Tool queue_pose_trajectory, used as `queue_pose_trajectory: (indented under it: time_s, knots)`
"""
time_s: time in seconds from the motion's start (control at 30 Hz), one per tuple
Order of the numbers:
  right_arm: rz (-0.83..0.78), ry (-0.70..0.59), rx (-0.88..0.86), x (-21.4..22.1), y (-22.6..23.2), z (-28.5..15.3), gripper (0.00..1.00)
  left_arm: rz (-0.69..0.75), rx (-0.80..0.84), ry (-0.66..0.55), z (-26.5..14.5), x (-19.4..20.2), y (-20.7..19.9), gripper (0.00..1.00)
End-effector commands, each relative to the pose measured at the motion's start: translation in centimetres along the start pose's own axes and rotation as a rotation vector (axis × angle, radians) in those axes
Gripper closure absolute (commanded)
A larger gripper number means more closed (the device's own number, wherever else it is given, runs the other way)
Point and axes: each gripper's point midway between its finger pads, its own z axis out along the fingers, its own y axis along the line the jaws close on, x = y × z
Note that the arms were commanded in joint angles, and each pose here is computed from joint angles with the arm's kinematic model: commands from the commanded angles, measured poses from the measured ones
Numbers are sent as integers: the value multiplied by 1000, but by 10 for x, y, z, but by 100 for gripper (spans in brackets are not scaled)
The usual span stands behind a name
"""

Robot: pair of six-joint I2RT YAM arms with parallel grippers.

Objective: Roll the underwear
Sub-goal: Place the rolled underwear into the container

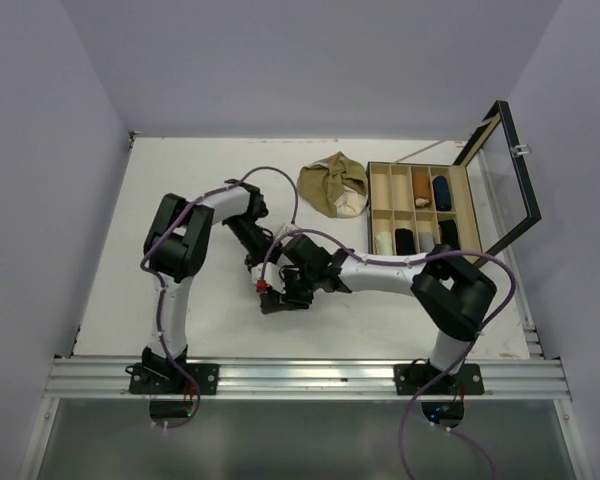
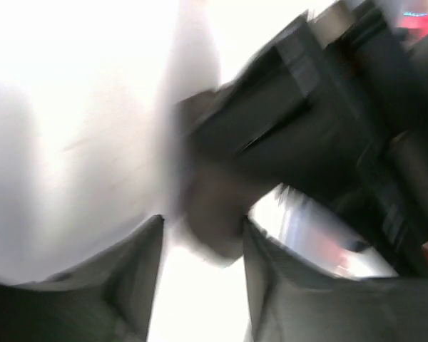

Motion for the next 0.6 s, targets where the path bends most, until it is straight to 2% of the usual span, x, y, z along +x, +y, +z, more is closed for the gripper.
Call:
queue_pose_trajectory:
  time_s: [0.0,0.1,0.13,0.17,0.27,0.3,0.43,0.5,0.53,0.57]
  knots:
    - [8,-40,-43,-13,18,-35,100,291,-406,-148,-96,-50,46,45]
    - [56,-74,-16,-17,10,-50,100,371,-545,-238,-155,-74,22,34]
    - [65,-93,4,-21,4,-58,100,385,-571,-253,-168,-78,13,27]
    - [91,-106,17,-23,0,-63,100,419,-619,-286,-186,-85,-1,0]
    - [194,-175,92,-27,-33,-93,100,488,-755,-391,-241,-101,-39,0]
    - [244,-197,154,-23,-56,-110,100,505,-799,-428,-258,-104,-51,0]
    - [455,-285,369,-8,-124,-177,100,550,-953,-601,-300,-113,-102,0]
    - [543,-312,517,10,-160,-221,100,508,-1039,-703,-310,-106,-125,0]
    - [604,-324,580,16,-171,-236,100,464,-1064,-812,-321,-112,-136,0]
    - [649,-305,706,30,-189,-257,100,419,-1076,-858,-313,-99,-142,0]
